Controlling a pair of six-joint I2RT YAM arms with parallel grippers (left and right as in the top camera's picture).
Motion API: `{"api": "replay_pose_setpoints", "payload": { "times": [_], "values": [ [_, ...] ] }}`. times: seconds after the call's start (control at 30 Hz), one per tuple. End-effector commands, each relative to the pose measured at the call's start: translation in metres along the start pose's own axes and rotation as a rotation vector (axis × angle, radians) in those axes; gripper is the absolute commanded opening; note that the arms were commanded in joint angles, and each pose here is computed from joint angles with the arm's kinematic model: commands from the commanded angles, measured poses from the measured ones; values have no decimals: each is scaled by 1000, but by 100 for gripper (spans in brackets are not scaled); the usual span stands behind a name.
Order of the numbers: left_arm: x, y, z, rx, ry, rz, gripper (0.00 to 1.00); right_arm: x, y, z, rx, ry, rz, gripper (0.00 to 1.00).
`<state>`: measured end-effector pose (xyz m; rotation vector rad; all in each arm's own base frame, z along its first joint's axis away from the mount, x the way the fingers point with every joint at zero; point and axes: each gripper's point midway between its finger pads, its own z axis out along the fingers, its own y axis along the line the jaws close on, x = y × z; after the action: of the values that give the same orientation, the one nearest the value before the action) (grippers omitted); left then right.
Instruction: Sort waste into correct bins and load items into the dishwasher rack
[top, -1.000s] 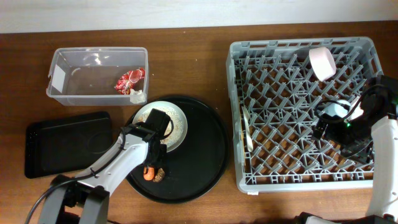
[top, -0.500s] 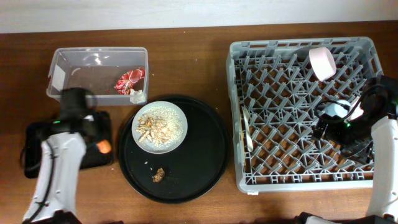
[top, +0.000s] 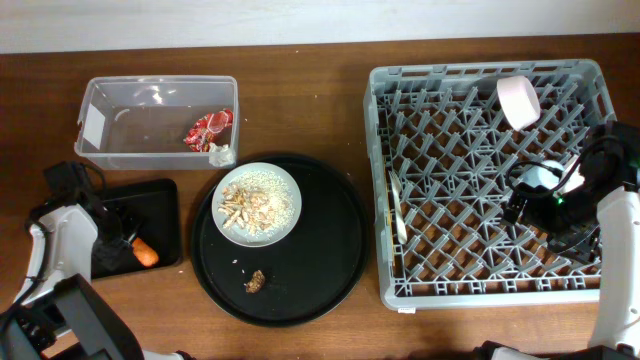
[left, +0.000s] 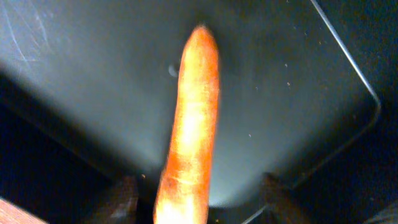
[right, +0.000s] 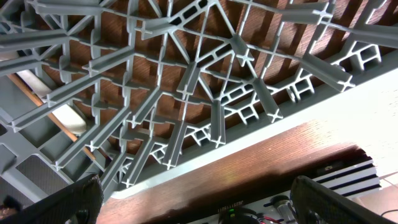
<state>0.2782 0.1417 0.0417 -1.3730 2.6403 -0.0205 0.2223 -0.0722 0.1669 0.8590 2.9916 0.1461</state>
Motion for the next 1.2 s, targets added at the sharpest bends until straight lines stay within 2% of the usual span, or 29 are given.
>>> {"api": "replay_pose_setpoints", "payload": {
  "times": [0.0,0.1,0.17,0.23,0.33,0.43,0.57,0.63,0.83,0.9,1.07,1.17],
  "values": [
    [6,-15,-3,83,47,-5,75,1,0,-3,-4,-10,-6,99],
    [7,-21,-15,121,39,23,75,1,0,-3,-4,-11,-6,99],
    [12,-37,-38,201,7,124,75,0,0,-3,-4,-11,-6,99],
    [32,-61,-61,264,-14,249,75,0,0,-3,-4,-12,-6,99],
    [82,-90,-74,279,42,426,75,0,0,-3,-4,-12,-6,98],
    [160,-111,-73,250,170,676,75,0,0,-3,-4,-13,-6,99],
    [217,-106,-61,194,258,850,75,0,0,-3,-4,-14,-6,99],
    [227,-88,-43,91,279,841,75,0,0,-3,-4,-14,-6,99],
    [237,-73,-9,20,337,844,74,0,0,-3,-4,-14,-6,99],
    [236,-77,-4,29,329,844,65,0,0,-3,-4,-14,-6,99],
    [242,-70,10,-17,386,838,64,0,0,-3,-4,-12,-6,99],
    [244,-66,15,-44,408,838,50,0,0,-3,-4,-12,-6,99]
  ]
}}
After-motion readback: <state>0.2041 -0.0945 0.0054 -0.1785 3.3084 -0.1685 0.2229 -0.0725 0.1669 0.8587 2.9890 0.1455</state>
